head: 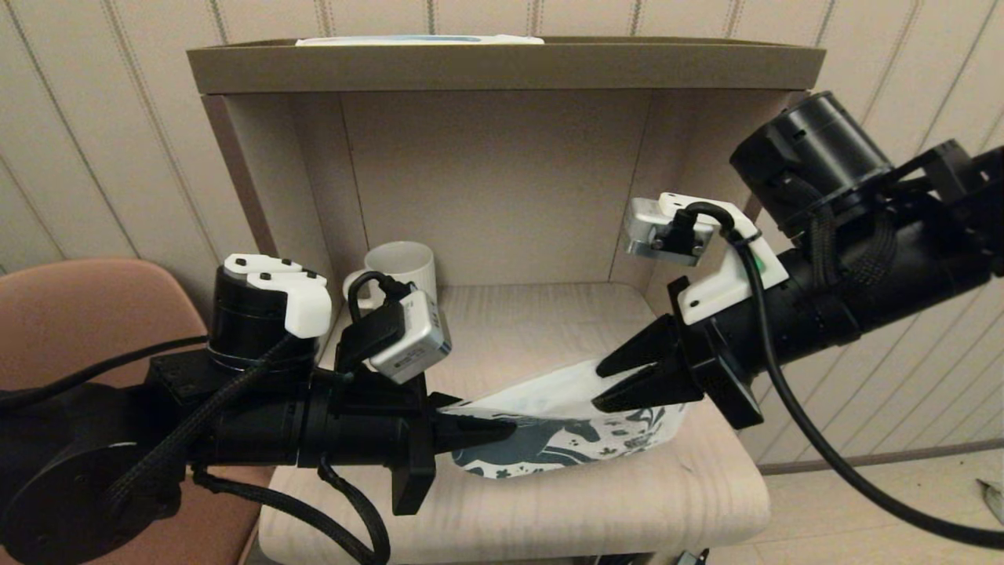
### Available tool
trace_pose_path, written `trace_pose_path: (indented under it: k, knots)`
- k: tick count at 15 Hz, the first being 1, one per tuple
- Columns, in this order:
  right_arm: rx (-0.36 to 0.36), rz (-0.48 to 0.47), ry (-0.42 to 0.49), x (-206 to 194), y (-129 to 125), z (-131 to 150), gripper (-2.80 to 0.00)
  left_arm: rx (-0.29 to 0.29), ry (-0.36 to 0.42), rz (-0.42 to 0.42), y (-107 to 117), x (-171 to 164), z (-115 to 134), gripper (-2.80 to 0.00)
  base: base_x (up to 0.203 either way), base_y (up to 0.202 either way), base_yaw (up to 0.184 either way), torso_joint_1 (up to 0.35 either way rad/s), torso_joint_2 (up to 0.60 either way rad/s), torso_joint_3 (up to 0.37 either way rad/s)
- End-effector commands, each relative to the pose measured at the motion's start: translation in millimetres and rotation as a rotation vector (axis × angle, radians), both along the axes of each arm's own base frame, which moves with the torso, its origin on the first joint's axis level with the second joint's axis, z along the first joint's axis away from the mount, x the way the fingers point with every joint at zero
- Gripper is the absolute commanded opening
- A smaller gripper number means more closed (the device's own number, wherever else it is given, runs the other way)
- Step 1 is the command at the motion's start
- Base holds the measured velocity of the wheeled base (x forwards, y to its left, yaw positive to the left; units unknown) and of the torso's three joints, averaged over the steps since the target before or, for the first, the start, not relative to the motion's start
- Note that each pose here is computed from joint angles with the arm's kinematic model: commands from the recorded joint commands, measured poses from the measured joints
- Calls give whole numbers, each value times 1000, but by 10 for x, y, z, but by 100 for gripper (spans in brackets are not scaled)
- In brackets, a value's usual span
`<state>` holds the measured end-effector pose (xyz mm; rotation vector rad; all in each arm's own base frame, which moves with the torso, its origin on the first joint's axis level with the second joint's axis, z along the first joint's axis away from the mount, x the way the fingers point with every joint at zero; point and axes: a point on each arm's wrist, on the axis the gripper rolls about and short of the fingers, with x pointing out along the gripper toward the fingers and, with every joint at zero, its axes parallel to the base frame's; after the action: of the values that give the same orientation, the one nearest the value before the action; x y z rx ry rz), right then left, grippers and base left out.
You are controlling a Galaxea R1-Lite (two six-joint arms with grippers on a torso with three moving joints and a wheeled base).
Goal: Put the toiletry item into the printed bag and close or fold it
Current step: Place the toothpaste in the storage bag, then hand it to the other hand
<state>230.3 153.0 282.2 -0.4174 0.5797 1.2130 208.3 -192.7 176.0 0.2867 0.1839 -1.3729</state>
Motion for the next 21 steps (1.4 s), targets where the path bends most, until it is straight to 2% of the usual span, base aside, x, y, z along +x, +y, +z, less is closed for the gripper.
trace_pose_path:
  k: [1, 4, 11, 14, 17, 19, 21]
  knots:
    - [0, 7, 2, -9, 4, -1, 0, -2, -3, -4, 0, -2, 0, -280, 0, 0, 0, 0, 0, 0]
    - [12, 6, -15, -25, -12, 53, 0, -2, -3, -4, 0, -2, 0, -280, 0, 0, 0, 0, 0, 0]
    - [120, 3, -131, -334, -228, 444, 0, -3, -4, -4, 2, -4, 4, -280, 0, 0, 0, 0, 0, 0]
    - [175, -56, -59, -331, -483, 410, 0, -20, 4, 1, 8, -12, 52, -280, 0, 0, 0, 0, 0, 0]
    - [253, -141, 17, -386, -828, 367, 0, -78, 61, 42, 24, 21, 207, -280, 0, 0, 0, 0, 0, 0]
    - [269, -204, 62, -428, -1004, 255, 0, -90, 69, 46, 29, 24, 245, -280, 0, 0, 0, 0, 0, 0]
    - [296, -218, 83, -462, -1102, 105, 0, -91, 72, 42, 29, 22, 245, -280, 0, 0, 0, 0, 0, 0]
